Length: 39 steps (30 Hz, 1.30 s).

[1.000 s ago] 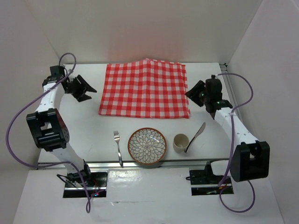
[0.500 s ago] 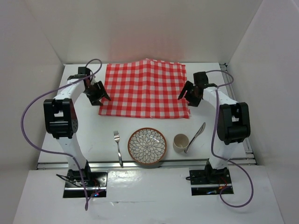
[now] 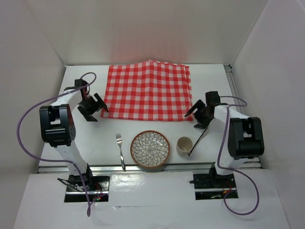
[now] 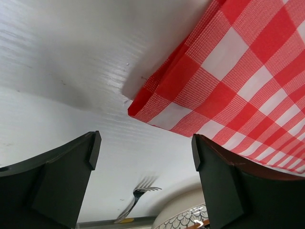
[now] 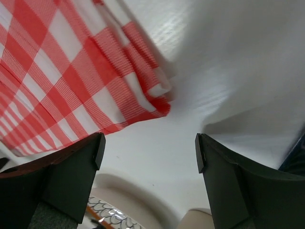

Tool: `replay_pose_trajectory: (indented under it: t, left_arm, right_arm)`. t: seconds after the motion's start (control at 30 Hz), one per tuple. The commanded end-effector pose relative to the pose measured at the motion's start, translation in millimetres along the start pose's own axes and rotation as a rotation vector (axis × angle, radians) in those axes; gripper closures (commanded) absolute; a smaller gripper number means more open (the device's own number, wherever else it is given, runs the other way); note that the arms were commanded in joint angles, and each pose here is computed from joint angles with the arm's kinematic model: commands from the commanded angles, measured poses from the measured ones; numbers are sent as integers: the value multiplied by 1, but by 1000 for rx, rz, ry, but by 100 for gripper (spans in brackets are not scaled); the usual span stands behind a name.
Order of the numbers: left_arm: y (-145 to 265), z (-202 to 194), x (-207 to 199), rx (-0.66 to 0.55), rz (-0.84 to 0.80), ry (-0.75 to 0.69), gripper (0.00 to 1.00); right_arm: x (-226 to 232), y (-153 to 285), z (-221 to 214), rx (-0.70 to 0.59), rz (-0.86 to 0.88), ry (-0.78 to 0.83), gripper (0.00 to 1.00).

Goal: Set the dinner table for one person

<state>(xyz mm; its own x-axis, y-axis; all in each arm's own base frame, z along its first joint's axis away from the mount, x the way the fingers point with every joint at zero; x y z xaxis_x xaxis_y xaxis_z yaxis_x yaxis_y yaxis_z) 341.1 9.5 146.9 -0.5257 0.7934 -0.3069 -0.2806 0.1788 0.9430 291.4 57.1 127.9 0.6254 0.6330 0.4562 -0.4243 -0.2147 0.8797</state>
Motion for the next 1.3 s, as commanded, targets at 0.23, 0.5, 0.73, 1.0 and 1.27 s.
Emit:
replay_pose_trajectory:
  t: [0.23,0.5,0.73,1.0,1.27]
  left_arm:
    - [-37,3,-9,76,-126,98,12]
    - [-43,18,-18,51,-155,129,100]
    - [44,71,-70,-131,-319,-7,100]
    - [235,90,-108,-538,-617,-193,100]
    - [330,49,-77,-733,-738,-265,100]
  right_arm:
    - [6,-16,4,84,228,-182,14]
    - [22,-26,19,-2,209,-195,93]
    - [103,34,74,-211,359,-51,100]
    - [182,198,104,-548,653,167,100]
    - [171,300,69,-706,811,235,100]
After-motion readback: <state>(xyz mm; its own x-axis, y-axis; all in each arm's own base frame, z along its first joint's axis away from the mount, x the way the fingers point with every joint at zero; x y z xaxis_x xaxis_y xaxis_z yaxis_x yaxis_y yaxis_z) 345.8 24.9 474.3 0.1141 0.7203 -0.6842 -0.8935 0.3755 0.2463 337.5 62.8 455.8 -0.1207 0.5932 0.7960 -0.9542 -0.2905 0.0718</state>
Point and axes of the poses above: each gripper's point midway between its finger pads, its own y axis back along the fingers, its own x axis along the line the jaws close on, z = x × y, the point moved 10 cm from there along y, back along the fingers, and after that the axes turned 5 degrees about -y, right-handed, at the moved point
